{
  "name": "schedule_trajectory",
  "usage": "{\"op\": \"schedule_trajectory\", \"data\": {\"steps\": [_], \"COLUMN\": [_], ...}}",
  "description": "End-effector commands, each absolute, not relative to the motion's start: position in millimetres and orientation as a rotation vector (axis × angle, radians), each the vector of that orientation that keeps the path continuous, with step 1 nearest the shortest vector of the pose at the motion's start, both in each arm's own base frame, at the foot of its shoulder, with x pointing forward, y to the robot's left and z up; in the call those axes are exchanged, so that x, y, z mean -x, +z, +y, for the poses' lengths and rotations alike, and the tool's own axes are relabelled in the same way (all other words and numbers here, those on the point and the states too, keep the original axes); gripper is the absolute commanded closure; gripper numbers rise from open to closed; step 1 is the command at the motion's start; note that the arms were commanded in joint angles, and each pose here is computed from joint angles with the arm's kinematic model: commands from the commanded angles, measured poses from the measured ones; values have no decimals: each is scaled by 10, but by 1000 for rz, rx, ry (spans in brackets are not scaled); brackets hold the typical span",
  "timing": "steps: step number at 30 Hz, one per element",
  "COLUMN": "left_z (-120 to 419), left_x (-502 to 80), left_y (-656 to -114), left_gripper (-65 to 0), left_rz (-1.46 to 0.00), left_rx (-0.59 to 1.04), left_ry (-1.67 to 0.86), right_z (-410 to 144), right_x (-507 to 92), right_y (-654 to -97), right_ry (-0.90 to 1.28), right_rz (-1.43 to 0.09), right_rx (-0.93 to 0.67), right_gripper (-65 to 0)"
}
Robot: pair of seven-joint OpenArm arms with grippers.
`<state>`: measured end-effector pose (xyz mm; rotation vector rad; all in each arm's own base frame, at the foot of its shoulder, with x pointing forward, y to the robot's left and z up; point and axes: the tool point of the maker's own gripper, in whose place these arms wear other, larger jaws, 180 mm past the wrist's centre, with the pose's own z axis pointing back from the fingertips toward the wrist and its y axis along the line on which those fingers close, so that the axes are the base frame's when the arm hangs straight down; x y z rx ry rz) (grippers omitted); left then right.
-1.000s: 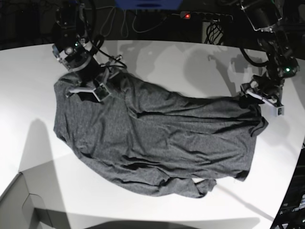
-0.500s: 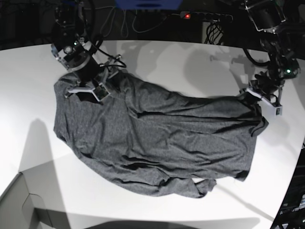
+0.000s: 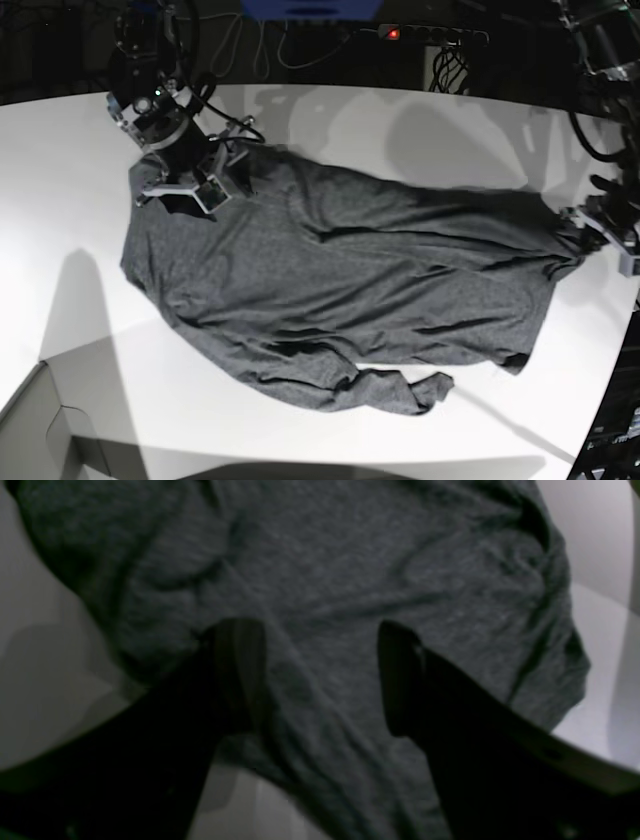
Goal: Layout the t-shirt on the table in an organized manner, then fold the t-shirt properly
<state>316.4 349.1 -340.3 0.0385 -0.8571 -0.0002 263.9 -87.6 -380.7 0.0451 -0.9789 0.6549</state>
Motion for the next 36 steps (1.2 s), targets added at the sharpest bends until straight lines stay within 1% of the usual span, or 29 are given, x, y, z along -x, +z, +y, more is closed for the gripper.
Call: {"op": "schedule_trajectory", "data": {"steps": [1,5,11,16,20,22,23,25,28,31,32,36], "left_z": [3583,3702,3798,3837,3852,3860,3866,3870,3873,3883,3882,4096], "left_x": [-3251,-3165,-3016,-3045,-3037,-3045,-3059,-3059,-3069,-3077,-3082,-3052], "left_y": [-3219,-3365,-3670,-3718,-3768,-3793,-3794,-3817,-3800,-3773,-3760,-3536], "left_gripper": [0,0,0,0,0,-2,-11,-59,-155,-225,-236,-240], "left_rz": [-903,-835,-719,-756,-758,-753,-749,-745,-752,-760,-765,-822], "left_rx": [-65,-148,-230,-234,-226,-220,-220,-215,-217,-221,-220,-259], "left_ry": [-11,-28,-36,-35,-26,-18,-14,-8,-9,-7,-6,62], "right_z": [-858,-858,-860,-833,-791,-790,-796,-796,-842,-1004,-1021,-1085], "right_x": [-2701,-2690,-2674,-2571,-2515,-2502,-2492,-2457,-2420,-2449,-2453,-2439], "right_y": [-3679,-3687,-3709,-3817,-3914,-3945,-3960,-3989,-3995,-3961,-3956,-3944], "right_ry": [649,649,648,645,632,617,615,614,609,578,575,570], "right_rz": [-1030,-1028,-1020,-982,-956,-948,-944,-934,-929,-937,-938,-937], "right_rx": [-51,-52,-53,-69,-90,-95,-95,-99,-91,-55,-51,-36], "right_gripper": [-358,-358,-358,-361,-363,-378,-394,-415,-419,-419,-419,-419]}}
